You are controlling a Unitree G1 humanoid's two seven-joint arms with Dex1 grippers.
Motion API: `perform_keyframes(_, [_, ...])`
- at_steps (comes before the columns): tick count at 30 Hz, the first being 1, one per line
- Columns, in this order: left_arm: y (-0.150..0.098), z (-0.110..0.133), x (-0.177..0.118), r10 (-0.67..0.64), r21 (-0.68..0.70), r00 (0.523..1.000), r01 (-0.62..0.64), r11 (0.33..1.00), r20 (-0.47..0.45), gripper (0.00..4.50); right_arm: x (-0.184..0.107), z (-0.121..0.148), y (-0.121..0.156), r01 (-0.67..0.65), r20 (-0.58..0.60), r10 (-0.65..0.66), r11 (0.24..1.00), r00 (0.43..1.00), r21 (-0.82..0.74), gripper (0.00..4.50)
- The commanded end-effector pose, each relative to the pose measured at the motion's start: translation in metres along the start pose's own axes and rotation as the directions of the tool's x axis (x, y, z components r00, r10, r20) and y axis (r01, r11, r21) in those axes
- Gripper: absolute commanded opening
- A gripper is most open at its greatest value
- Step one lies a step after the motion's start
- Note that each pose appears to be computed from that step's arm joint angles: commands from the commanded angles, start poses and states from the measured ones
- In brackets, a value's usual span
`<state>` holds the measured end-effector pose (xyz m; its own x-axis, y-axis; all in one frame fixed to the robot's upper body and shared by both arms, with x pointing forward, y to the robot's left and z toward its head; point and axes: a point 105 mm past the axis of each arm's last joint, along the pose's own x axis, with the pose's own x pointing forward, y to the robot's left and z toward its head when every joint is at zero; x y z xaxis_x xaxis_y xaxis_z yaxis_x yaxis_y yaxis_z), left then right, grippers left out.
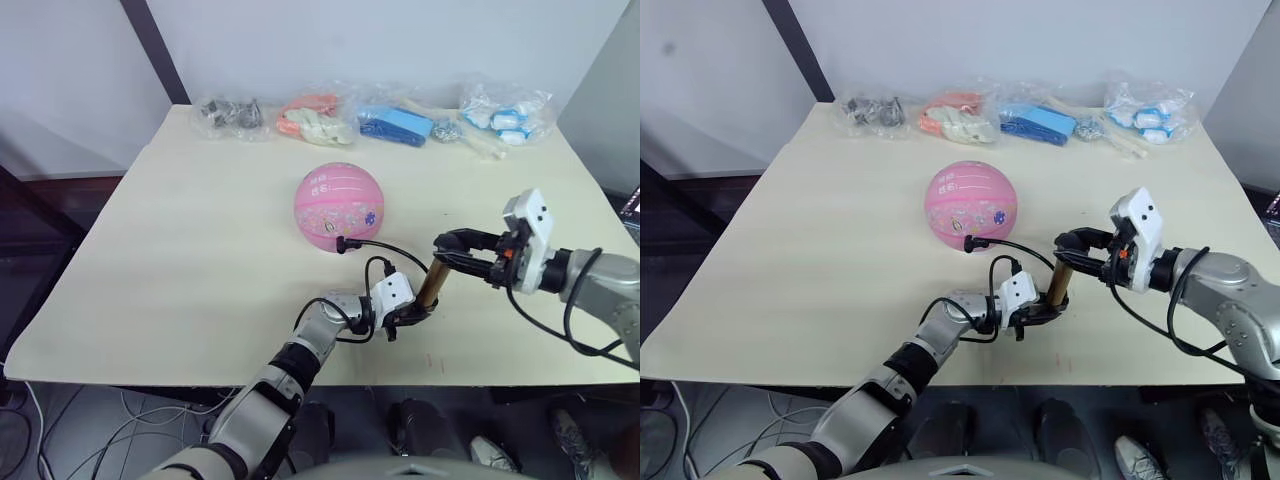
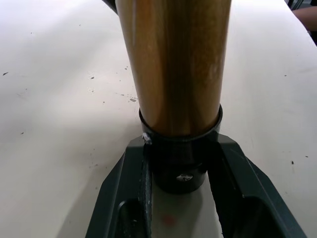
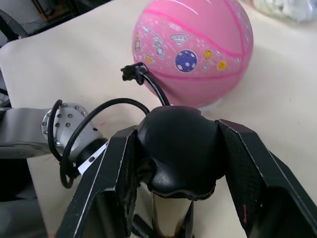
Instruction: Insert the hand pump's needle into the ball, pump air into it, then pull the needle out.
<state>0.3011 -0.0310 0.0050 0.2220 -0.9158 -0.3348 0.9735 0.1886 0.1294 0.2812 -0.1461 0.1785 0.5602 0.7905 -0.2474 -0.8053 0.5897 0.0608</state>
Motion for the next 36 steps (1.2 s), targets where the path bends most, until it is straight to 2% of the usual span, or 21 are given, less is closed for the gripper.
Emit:
perform_keyframes(1, [-0.012, -0.04, -0.007, -0.022, -0.07, 0.991, 0.013, 0.997, -0.134, 1.08, -0.021, 0.058, 0.007, -0.02, 0.133, 0.03, 0.997, 0.991, -0.074, 1.9])
perform_keyframes(9, [-0.012, -0.04, -0.006, -0.022, -0.069, 0.991, 0.013, 0.998, -0.132, 1.08, -0.051, 0.129, 0.016, 0.005, 0.25, 0.036, 0.987, 0.968, -0.162, 1.9])
perform_keyframes(13, [-0.012, -0.041, -0.007, -0.02, -0.069, 0.991, 0.011, 0.998, -0.133, 1.08, -0.052, 0.136, 0.02, 0.012, 0.246, 0.036, 0.981, 0.969, -0.193, 1.9])
perform_keyframes(15, [-0.012, -0.04, -0.007, -0.021, -0.069, 0.991, 0.012, 0.998, -0.131, 1.08, -0.043, 0.12, 0.02, 0.006, 0.19, 0.031, 0.982, 0.981, -0.191, 1.9])
perform_keyframes(17, [-0.012, -0.039, -0.006, -0.021, -0.069, 0.991, 0.012, 0.998, -0.129, 1.08, -0.031, 0.091, 0.018, -0.004, 0.101, 0.022, 0.985, 0.995, -0.175, 1.9])
perform_keyframes(21, [-0.011, -0.038, -0.005, -0.022, -0.067, 0.992, 0.014, 0.998, -0.125, 1.08, -0.012, 0.048, 0.014, -0.024, 0.059, 0.028, 0.997, 0.998, -0.07, 1.9])
perform_keyframes(24, [-0.011, -0.038, -0.006, -0.022, -0.066, 0.992, 0.014, 0.998, -0.124, 1.08, 0.007, -0.01, 0.013, -0.028, -0.039, 0.028, 0.999, 0.999, 0.022, 1.9])
perform_keyframes(27, [-0.011, -0.039, -0.008, -0.021, -0.066, 0.992, 0.012, 0.998, -0.126, 1.08, 0.019, -0.049, 0.015, -0.033, -0.112, 0.039, 0.998, 0.993, 0.05, 1.9])
perform_keyframes(32, [-0.011, -0.039, -0.007, -0.019, -0.066, 0.992, 0.011, 0.998, -0.126, 1.08, 0.036, -0.092, 0.023, -0.055, -0.173, 0.07, 0.994, 0.982, 0.092, 1.9])
perform_keyframes(36, [-0.011, -0.038, -0.008, -0.018, -0.067, 0.992, 0.01, 0.998, -0.124, 1.08, 0.039, -0.104, 0.022, -0.049, -0.185, 0.067, 0.994, 0.98, 0.1, 1.9])
